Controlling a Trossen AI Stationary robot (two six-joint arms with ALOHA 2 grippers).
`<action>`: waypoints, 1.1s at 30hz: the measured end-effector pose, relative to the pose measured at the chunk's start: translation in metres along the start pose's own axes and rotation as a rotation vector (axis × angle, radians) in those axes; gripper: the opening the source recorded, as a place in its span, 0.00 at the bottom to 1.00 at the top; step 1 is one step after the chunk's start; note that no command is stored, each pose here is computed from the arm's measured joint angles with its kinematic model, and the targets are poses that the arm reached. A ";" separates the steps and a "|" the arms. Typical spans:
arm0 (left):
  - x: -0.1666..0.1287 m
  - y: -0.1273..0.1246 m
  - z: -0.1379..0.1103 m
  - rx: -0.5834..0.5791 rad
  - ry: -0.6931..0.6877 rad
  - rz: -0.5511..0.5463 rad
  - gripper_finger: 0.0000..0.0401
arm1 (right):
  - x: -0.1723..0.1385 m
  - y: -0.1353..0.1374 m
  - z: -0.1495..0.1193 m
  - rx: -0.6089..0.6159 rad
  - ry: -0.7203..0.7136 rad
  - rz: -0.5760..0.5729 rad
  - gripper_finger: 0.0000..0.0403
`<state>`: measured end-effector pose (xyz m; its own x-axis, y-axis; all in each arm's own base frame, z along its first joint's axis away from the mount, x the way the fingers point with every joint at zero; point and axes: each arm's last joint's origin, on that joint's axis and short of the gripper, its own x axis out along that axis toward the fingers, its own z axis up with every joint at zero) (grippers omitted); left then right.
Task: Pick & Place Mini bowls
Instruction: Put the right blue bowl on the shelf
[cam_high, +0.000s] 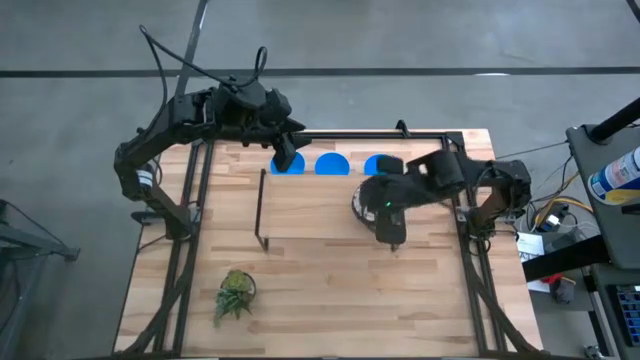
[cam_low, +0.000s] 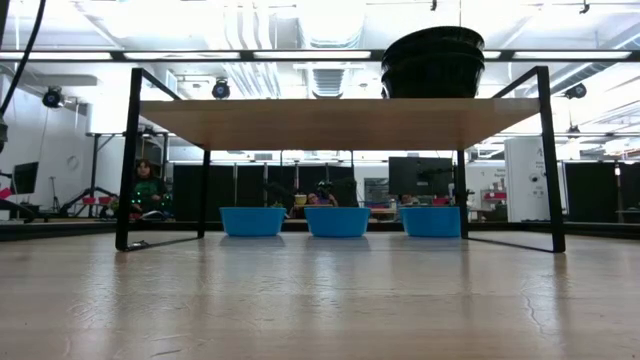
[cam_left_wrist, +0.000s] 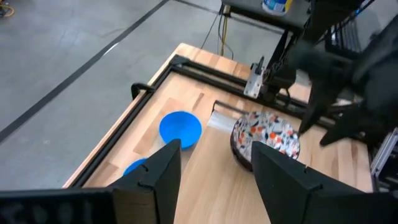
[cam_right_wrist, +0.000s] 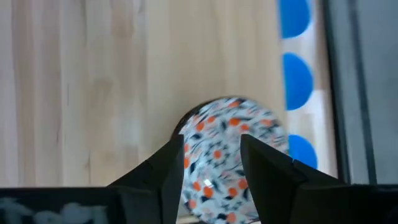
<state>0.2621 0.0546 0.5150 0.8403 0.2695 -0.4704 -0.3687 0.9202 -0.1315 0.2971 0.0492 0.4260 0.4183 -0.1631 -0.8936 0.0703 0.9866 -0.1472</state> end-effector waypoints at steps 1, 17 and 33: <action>0.000 0.000 -0.001 0.005 0.006 0.002 0.47 | -0.005 -0.002 0.001 0.018 -0.024 -0.012 0.37; 0.003 0.023 -0.005 -0.023 0.071 0.121 0.47 | -0.046 -0.068 -0.010 0.215 -0.167 -0.141 0.27; 0.047 0.085 -0.032 -0.209 0.209 0.321 0.47 | -0.033 -0.185 -0.035 0.312 -0.125 -0.145 0.28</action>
<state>0.2573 0.1364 0.4542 0.5792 0.4496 -0.6800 -0.6888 0.7160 -0.1133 0.2385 -0.1281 0.4679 0.4900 -0.3197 -0.8110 0.4021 0.9083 -0.1152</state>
